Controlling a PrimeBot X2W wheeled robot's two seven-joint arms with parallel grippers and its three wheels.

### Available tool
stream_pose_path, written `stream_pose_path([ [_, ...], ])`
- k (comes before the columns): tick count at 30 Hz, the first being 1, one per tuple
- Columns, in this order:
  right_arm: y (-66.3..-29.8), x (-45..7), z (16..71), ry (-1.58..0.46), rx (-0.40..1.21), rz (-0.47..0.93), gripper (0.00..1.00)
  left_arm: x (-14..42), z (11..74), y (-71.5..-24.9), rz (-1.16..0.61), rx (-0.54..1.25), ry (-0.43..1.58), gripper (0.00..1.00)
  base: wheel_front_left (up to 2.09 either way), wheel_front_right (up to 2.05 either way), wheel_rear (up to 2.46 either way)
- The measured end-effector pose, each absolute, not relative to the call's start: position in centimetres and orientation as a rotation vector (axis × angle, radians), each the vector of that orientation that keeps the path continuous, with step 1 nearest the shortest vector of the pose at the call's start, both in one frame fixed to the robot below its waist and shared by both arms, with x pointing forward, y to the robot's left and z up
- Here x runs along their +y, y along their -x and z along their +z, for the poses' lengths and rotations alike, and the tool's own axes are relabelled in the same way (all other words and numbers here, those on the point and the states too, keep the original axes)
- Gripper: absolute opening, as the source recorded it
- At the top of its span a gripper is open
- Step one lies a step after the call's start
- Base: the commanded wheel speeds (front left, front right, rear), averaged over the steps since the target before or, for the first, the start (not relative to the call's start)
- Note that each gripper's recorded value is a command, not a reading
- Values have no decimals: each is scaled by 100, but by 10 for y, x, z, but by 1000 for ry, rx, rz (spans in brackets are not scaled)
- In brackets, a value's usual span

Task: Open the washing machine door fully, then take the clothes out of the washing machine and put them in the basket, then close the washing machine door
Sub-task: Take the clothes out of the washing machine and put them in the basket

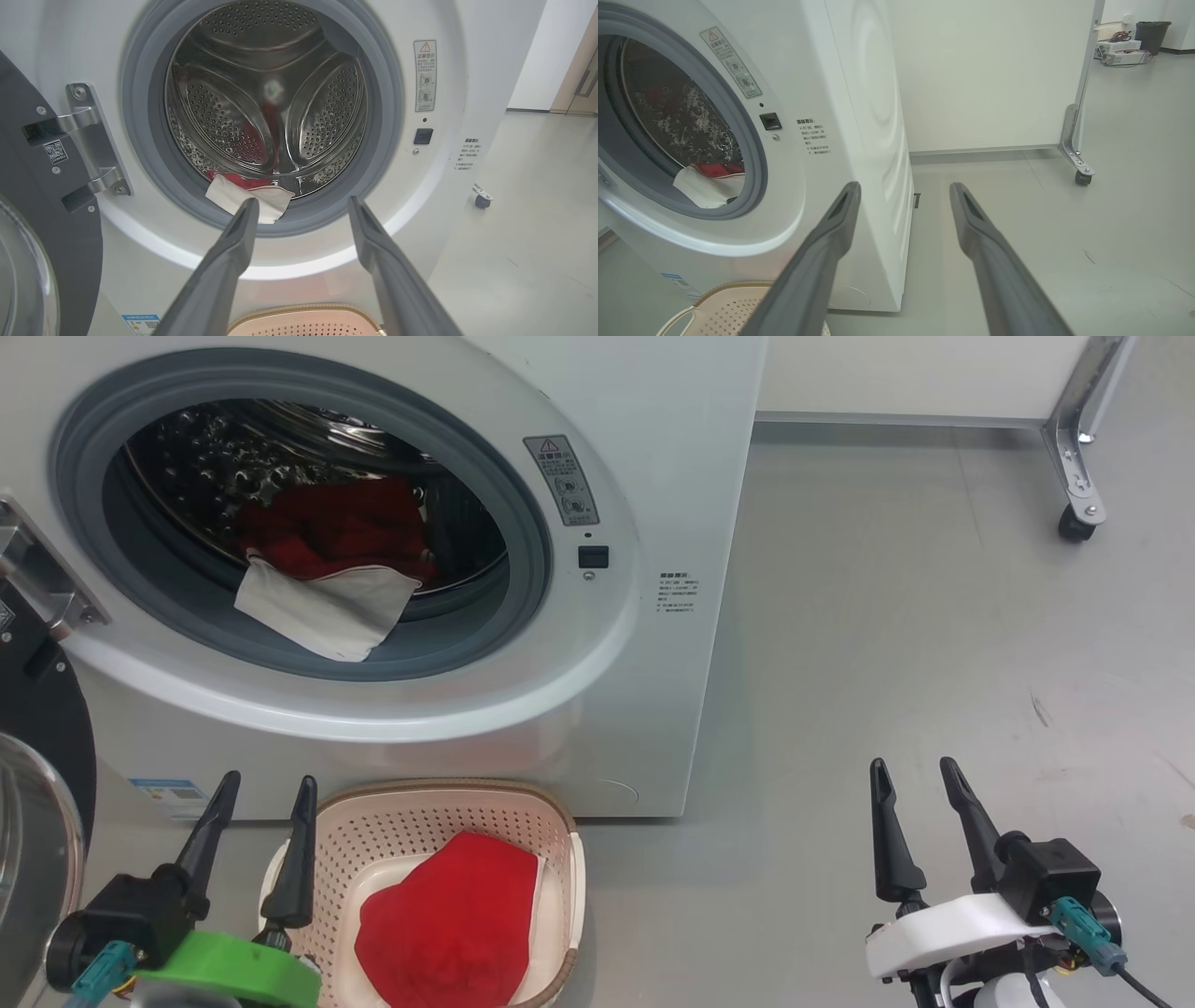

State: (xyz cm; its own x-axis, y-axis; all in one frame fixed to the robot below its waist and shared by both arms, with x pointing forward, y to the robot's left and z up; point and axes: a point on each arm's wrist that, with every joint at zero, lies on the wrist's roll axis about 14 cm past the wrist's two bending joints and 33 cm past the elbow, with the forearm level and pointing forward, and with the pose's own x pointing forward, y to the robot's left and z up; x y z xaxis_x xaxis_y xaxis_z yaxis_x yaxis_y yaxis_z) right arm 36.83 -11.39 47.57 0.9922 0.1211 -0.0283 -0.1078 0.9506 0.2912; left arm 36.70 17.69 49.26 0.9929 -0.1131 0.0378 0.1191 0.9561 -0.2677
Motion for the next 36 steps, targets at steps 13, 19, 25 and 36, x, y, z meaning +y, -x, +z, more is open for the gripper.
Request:
stream_pose_path([
  [13,-368,-115,471,-295,61,111,100,171,492,-368,-132,-20,264,100,0,0,0],
  [19,-368,-114,470,-296,64,112,100,168,491,-368,-142,-15,266,100,0,0,0],
  [25,-368,-113,469,-296,68,115,100,165,489,-367,-149,-9,267,100,0,0,0],
  [36,-372,-103,459,-308,100,140,100,164,472,-370,-195,51,206,100,0,0,0],
])
